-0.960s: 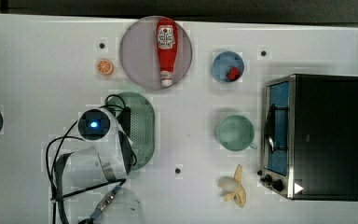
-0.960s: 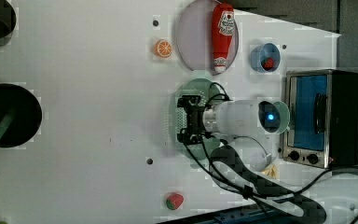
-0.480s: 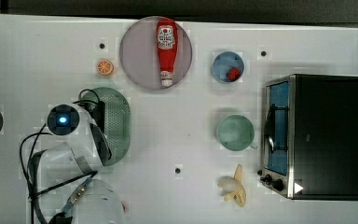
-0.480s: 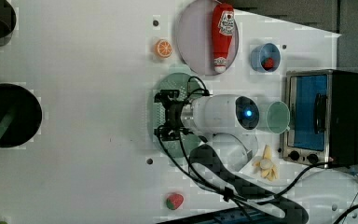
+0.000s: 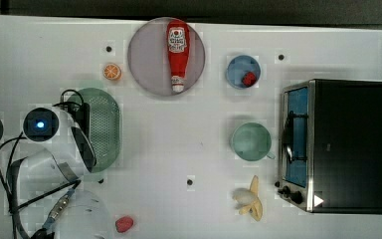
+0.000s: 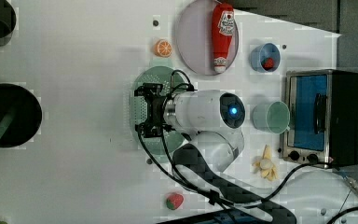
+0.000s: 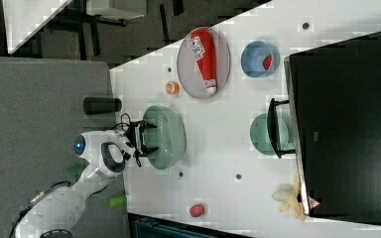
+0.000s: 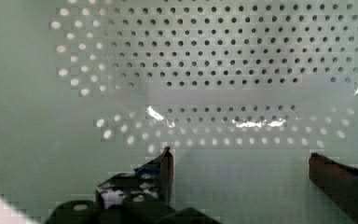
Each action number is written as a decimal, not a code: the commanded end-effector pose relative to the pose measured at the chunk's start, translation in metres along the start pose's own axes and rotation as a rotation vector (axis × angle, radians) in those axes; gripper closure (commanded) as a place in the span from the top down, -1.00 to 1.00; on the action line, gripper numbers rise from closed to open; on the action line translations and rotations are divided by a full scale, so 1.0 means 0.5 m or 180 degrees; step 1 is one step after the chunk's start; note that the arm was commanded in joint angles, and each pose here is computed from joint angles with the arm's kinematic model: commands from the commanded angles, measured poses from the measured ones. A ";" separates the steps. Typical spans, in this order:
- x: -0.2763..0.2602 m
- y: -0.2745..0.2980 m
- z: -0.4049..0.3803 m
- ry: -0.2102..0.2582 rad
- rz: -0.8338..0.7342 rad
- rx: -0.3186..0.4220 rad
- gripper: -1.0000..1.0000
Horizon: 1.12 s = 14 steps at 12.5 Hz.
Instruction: Drag strainer right to left.
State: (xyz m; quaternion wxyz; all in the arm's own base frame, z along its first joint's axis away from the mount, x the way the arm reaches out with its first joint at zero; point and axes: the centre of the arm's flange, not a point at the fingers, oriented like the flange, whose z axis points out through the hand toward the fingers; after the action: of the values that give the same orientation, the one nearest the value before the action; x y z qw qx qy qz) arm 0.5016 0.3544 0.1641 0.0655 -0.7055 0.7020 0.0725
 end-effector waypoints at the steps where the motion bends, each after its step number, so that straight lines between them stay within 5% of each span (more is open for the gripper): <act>1: -0.026 0.010 0.023 0.0020 0.0181 -0.0050 1.00; 11: -0.127 0.022 0.038 -0.0081 0.0191 -0.0018 1.00; 14: -0.146 0.019 -0.051 0.0007 -0.0074 -0.0068 1.00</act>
State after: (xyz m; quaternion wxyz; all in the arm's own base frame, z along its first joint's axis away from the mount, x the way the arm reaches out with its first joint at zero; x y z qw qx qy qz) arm 0.4735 0.4163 0.1454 0.0182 -0.7099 0.6981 0.0915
